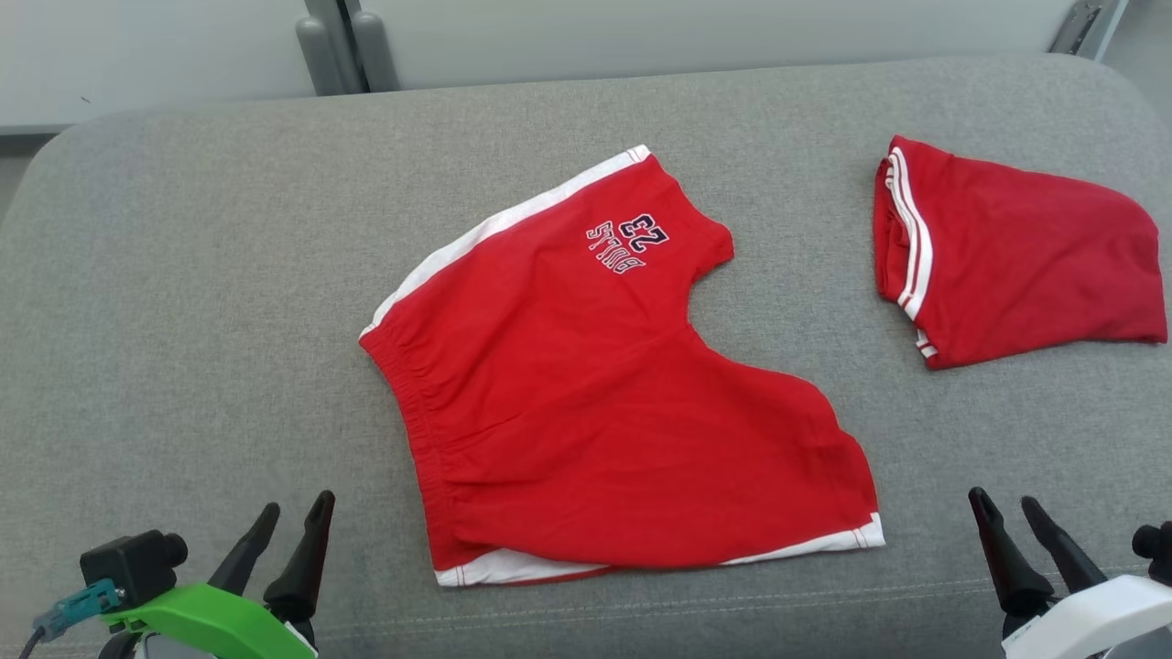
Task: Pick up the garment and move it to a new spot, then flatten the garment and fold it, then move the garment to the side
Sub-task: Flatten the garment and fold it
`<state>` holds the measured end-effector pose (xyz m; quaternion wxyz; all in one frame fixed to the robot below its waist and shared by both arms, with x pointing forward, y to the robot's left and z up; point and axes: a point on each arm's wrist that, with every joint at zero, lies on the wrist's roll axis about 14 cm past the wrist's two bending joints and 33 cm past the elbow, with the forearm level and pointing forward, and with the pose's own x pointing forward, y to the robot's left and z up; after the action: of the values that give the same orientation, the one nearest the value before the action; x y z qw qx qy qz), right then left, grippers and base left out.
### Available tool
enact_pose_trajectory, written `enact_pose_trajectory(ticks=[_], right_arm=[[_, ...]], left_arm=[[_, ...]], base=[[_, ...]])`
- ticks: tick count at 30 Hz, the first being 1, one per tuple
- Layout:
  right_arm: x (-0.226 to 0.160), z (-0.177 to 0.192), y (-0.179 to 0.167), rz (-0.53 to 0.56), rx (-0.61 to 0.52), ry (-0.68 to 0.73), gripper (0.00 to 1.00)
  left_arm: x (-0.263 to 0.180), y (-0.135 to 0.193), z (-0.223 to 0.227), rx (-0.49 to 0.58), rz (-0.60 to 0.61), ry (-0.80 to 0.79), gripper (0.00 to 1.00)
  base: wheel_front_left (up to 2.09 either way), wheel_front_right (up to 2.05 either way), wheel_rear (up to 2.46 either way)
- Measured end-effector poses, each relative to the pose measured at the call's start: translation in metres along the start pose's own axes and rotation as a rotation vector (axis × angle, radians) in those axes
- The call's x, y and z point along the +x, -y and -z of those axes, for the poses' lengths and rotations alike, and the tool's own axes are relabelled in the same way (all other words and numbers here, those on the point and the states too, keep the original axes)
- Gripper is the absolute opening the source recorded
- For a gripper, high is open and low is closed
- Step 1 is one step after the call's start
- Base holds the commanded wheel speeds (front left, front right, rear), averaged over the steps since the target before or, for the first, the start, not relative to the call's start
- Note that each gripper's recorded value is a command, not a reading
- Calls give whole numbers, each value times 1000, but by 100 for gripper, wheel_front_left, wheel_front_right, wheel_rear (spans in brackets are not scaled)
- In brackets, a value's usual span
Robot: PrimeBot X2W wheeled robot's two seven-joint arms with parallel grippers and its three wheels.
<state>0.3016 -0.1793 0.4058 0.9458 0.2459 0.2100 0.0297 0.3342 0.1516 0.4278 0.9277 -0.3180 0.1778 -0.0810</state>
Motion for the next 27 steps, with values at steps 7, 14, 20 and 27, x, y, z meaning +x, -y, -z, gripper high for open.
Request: enact_pose_trajectory(ticks=[7,14,20,27], right_arm=[[6,-55,-10,-53,-277,183,100],[-5,-104,-34,-85,-394,382,100],[-15,-93,-43,-98,-435,392,100],[-17,-69,-43,-78,-430,350,100]], left_arm=[[-3,-4,-41,106,-39,154,100],[-19,6,-62,220,-36,261,100],[-35,18,-51,335,6,256,100],[-46,12,-47,315,-24,271,100]], base=[[0,0,0],[0,0,0],[0,0,0],[0,0,0]])
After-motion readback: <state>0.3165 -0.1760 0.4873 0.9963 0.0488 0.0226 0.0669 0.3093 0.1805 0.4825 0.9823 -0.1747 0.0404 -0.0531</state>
